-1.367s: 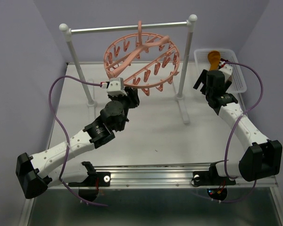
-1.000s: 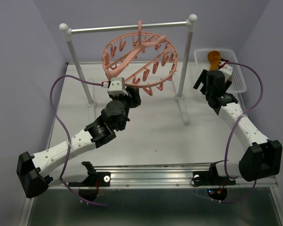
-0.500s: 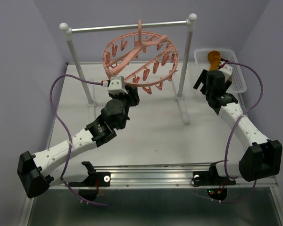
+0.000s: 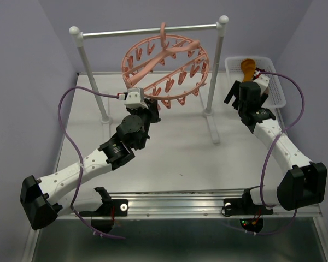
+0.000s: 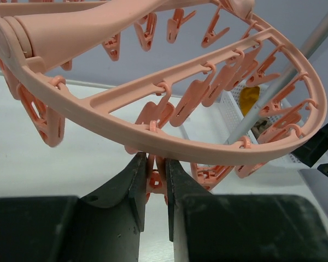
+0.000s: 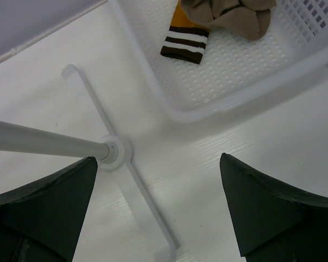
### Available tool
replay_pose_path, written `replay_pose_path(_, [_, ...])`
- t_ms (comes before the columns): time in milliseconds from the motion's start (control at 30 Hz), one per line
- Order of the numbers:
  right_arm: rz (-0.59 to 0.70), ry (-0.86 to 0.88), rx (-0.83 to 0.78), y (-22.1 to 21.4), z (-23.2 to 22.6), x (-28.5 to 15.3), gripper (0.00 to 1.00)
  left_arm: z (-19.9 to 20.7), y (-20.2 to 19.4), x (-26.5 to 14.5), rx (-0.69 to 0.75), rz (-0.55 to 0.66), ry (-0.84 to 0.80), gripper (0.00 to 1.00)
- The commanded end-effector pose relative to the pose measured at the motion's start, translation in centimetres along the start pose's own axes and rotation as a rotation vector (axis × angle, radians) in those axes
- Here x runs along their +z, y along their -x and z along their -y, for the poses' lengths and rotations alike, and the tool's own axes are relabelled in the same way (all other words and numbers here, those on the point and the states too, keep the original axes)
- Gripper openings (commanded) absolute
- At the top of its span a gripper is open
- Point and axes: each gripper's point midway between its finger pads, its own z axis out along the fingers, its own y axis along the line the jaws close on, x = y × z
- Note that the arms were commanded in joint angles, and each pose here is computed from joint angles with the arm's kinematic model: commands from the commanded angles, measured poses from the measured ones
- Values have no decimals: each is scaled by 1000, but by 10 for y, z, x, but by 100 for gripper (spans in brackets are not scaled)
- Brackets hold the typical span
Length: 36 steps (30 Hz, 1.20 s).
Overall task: Clip the socks to the hanger
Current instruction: Open the clamp at the hanger, then adjust the sock in the bin.
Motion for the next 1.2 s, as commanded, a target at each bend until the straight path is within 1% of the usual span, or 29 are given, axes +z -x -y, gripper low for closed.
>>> replay_pose_path(0, [61, 28, 21, 20, -5, -7, 100, 8, 35, -1, -97, 87, -29, 0])
replay_pose_path(133, [64, 12, 29, 22, -5, -4, 100, 11, 37, -5, -111, 92, -59, 0])
replay_pose_path(167, [41, -4, 24, 17, -2, 3, 100, 11, 38, -5, -113, 92, -59, 0])
replay_pose_path(200, [38, -5, 37, 24, -2, 6, 100, 11, 39, -6, -119, 95, -60, 0])
replay_pose_path(267, [-23, -23, 66, 24, 11, 20, 100, 11, 40, -7, -125, 95, -67, 0])
replay_pose_path(333, [-46, -72, 105, 38, 28, 44, 100, 12, 42, -8, -135, 96, -71, 0])
replay_pose_path(400, [-55, -123, 108, 47, 43, 61, 100, 12, 41, -8, -132, 92, -68, 0])
replay_pose_path(467, [-55, -166, 97, 60, 57, 91, 100, 11, 40, -7, -137, 87, -60, 0])
replay_pose_path(500, [-56, -179, 83, 63, 56, 101, 100, 12, 39, -6, -140, 84, -58, 0])
replay_pose_path(533, [-52, -210, 33, 70, 61, 122, 100, 12, 40, -6, -142, 83, -58, 0])
replay_pose_path(633, [-76, -261, -27, 69, 63, 151, 100, 13, 42, -5, -147, 82, -50, 0])
replay_pose_path(667, [-94, -279, -54, 67, 63, 168, 100, 14, 41, -4, -148, 80, -52, 0])
replay_pose_path(733, [-88, -315, -64, 67, 65, 185, 100, 14, 39, -3, -153, 77, -46, 0])
replay_pose_path(767, [-84, -319, -77, 66, 63, 201, 99, 15, 39, -2, -152, 75, -48, 0])
replay_pose_path(867, [-105, -287, -93, 61, 54, 223, 97, 17, 35, 1, -146, 66, -41, 0])
replay_pose_path(900, [-131, -287, -103, 47, 54, 236, 95, 18, 30, 3, -136, 55, -40, 0])
replay_pose_path(933, [-106, -274, -92, 56, 49, 241, 93, 17, 31, 4, -138, 55, -34, 0])
replay_pose_path(967, [-108, -263, -97, 54, 47, 247, 89, 19, 30, 4, -135, 52, -41, 0])
replay_pose_path(1067, [-109, -249, -112, 46, 43, 267, 81, 18, 31, 3, -134, 52, -41, 0])
replay_pose_path(1167, [-99, -243, -124, 39, 42, 283, 77, 18, 32, 1, -140, 52, -52, 0])
